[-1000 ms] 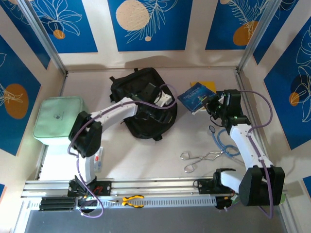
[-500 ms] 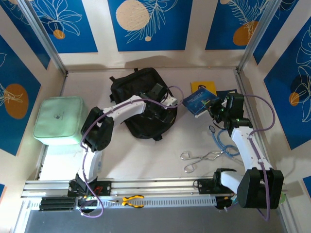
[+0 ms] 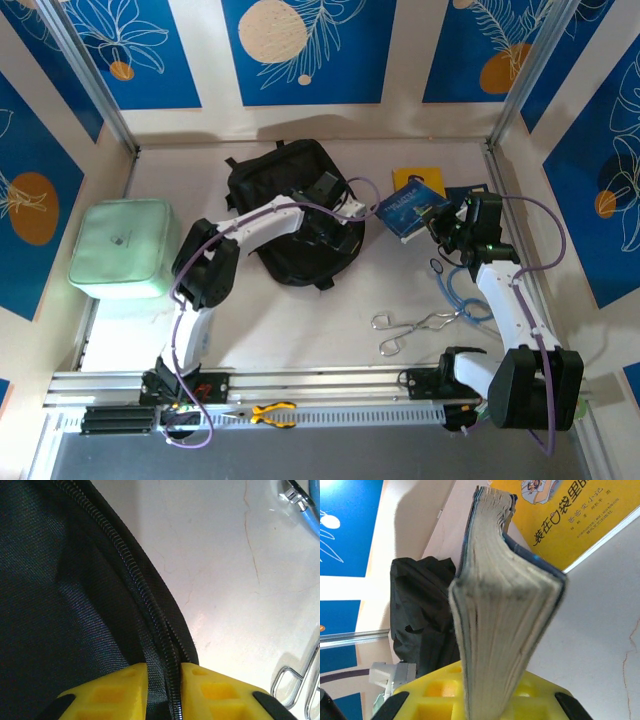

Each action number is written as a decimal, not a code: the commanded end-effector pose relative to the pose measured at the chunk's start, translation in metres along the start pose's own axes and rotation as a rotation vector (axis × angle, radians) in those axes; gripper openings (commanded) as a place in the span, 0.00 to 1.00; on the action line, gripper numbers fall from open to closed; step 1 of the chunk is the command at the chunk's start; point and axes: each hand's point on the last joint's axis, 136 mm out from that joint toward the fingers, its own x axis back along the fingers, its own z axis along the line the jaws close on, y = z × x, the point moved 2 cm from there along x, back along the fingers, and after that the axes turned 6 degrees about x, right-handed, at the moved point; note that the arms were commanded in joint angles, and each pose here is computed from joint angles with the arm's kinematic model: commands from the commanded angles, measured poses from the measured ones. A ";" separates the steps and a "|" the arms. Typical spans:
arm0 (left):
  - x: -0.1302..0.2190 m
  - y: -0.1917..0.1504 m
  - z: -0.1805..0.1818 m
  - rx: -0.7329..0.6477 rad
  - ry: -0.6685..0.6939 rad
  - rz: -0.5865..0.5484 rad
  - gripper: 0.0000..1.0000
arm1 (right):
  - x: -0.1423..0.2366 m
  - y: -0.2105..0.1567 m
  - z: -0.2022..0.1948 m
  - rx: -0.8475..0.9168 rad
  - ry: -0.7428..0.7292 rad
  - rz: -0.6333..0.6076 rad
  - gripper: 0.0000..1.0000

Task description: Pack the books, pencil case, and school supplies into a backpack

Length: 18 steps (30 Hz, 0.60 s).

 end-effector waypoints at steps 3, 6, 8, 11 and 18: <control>0.001 0.000 -0.005 -0.006 -0.004 0.027 0.13 | 0.007 0.001 0.010 0.023 0.055 -0.014 0.01; 0.015 0.008 -0.010 -0.019 -0.014 -0.001 0.06 | 0.009 0.001 0.010 0.029 0.052 -0.014 0.01; 0.029 0.014 -0.013 -0.029 -0.013 -0.032 0.04 | 0.010 0.000 0.009 0.037 0.047 -0.012 0.01; 0.058 0.025 -0.011 -0.031 -0.001 -0.103 0.03 | 0.017 -0.003 0.009 0.055 0.049 -0.006 0.01; 0.131 0.061 0.008 0.013 0.106 -0.373 0.00 | 0.047 -0.010 0.023 0.121 0.126 -0.007 0.01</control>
